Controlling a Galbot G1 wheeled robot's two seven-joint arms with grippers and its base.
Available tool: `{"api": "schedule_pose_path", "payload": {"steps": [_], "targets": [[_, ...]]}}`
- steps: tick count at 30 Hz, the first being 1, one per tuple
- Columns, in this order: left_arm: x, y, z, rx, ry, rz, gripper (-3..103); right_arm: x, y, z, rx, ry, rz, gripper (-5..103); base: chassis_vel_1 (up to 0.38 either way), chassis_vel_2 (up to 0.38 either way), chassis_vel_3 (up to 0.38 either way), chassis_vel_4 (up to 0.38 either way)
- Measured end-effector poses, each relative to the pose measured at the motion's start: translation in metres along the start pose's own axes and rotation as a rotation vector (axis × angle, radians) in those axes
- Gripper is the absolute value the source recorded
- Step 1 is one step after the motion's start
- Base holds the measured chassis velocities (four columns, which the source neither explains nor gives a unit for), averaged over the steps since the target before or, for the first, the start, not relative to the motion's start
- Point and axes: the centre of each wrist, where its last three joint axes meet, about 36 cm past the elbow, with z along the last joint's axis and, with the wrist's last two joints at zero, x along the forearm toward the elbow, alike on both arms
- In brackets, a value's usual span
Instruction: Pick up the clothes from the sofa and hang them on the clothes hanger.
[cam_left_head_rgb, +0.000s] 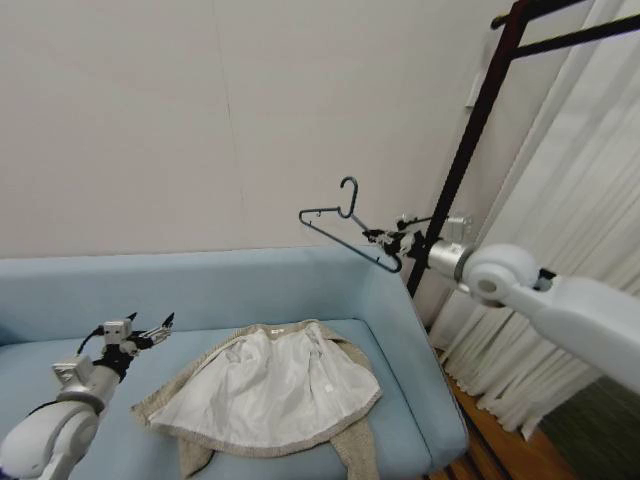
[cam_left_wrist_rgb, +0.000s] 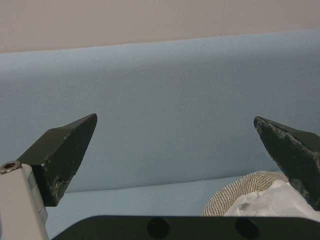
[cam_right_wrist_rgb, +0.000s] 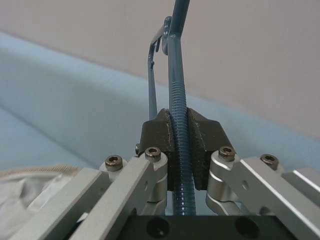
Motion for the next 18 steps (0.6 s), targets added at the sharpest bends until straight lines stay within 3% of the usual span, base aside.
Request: {"api": "schedule_pose_path", "payload": {"steps": [2,5,6,10,11,14,18], "targets": [[-0.005,0.003,0.008,-0.002,0.02,0.016,100,0.005,0.0,0.027,-0.015,0.034,-0.033,8,0.0,0.0,0.0,0.0],[-0.029,0.009,0.029,0.003,0.06,0.066,100,0.006,0.0,0.074,-0.095,0.107,-0.111,8,0.0,0.0,0.0,0.0],[-0.029,0.009,0.029,0.003,0.06,0.066,100,0.006,0.0,0.074,-0.095,0.107,-0.111,8,0.0,0.0,0.0,0.0],[-0.053,0.02,0.066,0.021,0.154,0.096,100,-0.018,0.011,0.128,-0.187,0.191,-0.303,8,0.0,0.0,0.0,0.0],[-0.053,0.02,0.066,0.021,0.154,0.096,100,-0.018,0.011,0.128,-0.187,0.191,-0.303,8,0.0,0.0,0.0,0.0],[-0.07,0.01,0.087,0.025,0.211,0.125,100,-0.031,0.021,0.145,-0.2,0.228,-0.413,8,0.0,0.0,0.0,0.0],[-0.092,-0.014,0.097,0.02,0.257,0.179,100,-0.034,0.024,0.156,-0.218,0.258,-0.442,8,0.0,0.0,0.0,0.0]]}}
